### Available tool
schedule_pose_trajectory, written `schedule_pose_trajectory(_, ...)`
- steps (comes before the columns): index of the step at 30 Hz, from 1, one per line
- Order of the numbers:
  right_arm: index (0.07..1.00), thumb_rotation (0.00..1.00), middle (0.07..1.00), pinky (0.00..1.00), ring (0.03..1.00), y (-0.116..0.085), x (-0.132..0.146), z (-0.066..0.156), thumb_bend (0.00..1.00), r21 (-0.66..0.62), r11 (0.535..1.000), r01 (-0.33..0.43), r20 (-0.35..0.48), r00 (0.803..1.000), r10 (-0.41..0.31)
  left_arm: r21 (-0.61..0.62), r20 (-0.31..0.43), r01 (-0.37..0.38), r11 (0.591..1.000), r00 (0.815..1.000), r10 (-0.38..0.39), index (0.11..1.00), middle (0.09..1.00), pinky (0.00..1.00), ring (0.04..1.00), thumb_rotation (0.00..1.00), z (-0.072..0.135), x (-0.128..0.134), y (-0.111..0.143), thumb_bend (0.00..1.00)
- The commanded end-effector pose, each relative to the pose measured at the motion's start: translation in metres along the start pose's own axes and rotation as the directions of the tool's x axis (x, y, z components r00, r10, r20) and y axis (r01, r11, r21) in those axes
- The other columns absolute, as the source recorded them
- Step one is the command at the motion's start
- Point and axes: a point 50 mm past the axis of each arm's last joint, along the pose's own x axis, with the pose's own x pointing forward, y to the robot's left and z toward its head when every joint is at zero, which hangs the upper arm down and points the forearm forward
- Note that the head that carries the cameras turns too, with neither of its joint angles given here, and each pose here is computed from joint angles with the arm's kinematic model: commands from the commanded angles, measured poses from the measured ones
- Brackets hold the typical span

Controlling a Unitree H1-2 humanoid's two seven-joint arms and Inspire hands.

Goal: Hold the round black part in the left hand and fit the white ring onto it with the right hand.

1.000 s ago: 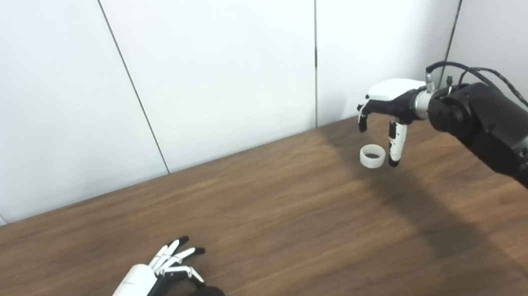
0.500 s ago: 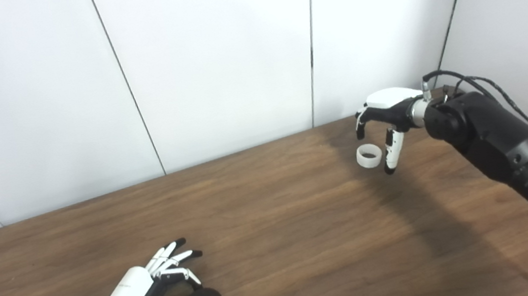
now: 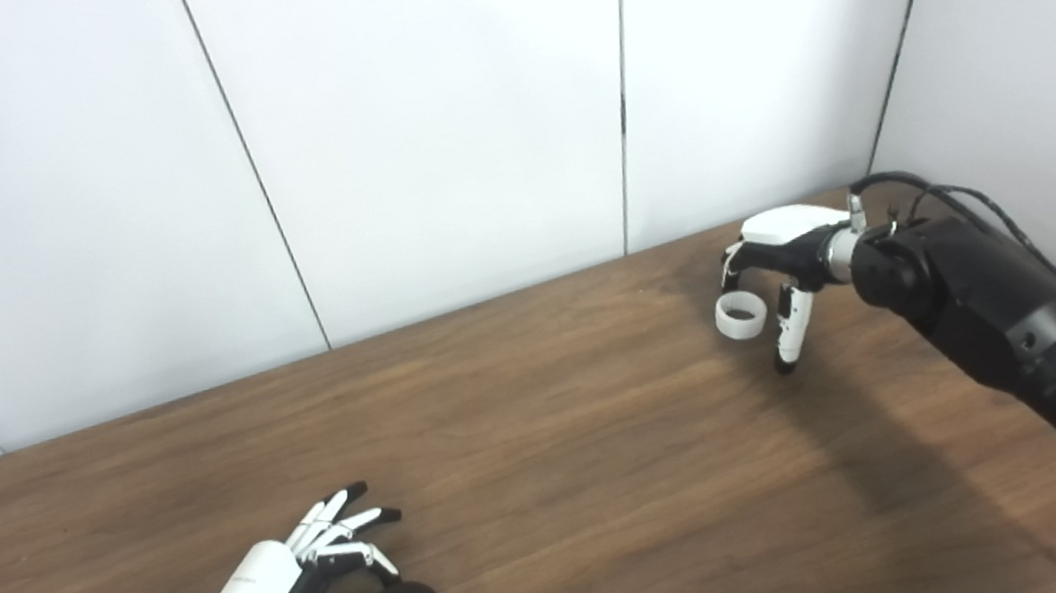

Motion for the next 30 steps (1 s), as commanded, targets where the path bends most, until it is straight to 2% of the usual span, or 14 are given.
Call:
schedule_pose_trajectory(1,0.708,0.16,0.929,1.0,1.0,-0.0298,-0.0049,-0.003,1.0,-0.021,0.995,0.096,0.017,0.995,-0.096,0.001,-0.053,0.089,0.996,0.995,-0.089,0.481,0.872,1.0,1.0,0.06,-0.0066,-0.0215,-0.0144,0.52)
schedule_pose_trajectory(9,0.719,0.26,0.932,1.0,1.0,-0.0285,-0.0016,-0.0017,0.93,-0.038,0.995,0.09,0.028,0.996,-0.089,-0.002,-0.052,0.088,0.996,0.995,-0.088,0.481,0.87,1.0,1.0,0.06,-0.0053,-0.0205,-0.0142,0.52)
schedule_pose_trajectory(20,0.698,0.26,0.925,1.0,1.0,-0.0285,-0.0017,-0.0028,0.9,-0.03,0.994,0.108,0.041,0.993,-0.107,-0.001,-0.053,0.089,0.996,0.995,-0.089,0.481,0.87,1.0,1.0,0.06,-0.0042,-0.0208,-0.0146,0.52)
schedule_pose_trajectory(23,0.633,0.22,0.905,1.0,1.0,-0.0281,0.0006,-0.0031,0.89,-0.055,0.99,0.129,0.044,0.991,-0.127,-0.001,-0.052,0.089,0.996,0.995,-0.089,0.481,0.872,1.0,1.0,0.06,-0.0043,-0.0212,-0.0146,0.52)
schedule_pose_trajectory(24,0.549,0.18,0.894,1.0,1.0,-0.028,0.0019,-0.0029,0.67,-0.066,0.989,0.136,0.046,0.99,-0.133,0.0,-0.051,0.088,0.996,0.995,-0.088,0.481,0.872,1.0,1.0,0.06,-0.004,-0.0214,-0.014,0.52)
schedule_pose_trajectory(25,0.519,0.16,0.882,1.0,1.0,-0.0281,0.0027,-0.0026,0.6,-0.072,0.987,0.144,0.053,0.989,-0.14,-0.003,-0.05,0.084,0.996,0.995,-0.084,0.481,0.871,1.0,1.0,0.06,-0.0037,-0.0218,-0.0134,0.52)
schedule_pose_trajectory(27,0.494,0.14,0.857,1.0,0.996,-0.0282,0.0037,-0.0019,0.55,-0.077,0.984,0.158,0.062,0.986,-0.153,-0.005,-0.05,0.081,0.997,0.996,-0.081,0.481,0.866,1.0,1.0,0.06,-0.0033,-0.0224,-0.0123,0.52)
schedule_pose_trajectory(30,0.484,0.14,0.835,1.0,0.991,-0.029,0.0051,-0.0008,0.53,-0.098,0.981,0.167,0.069,0.985,-0.161,-0.004,-0.05,0.076,0.997,0.996,-0.076,0.481,0.865,1.0,1.0,0.06,-0.003,-0.024,-0.0102,0.52)
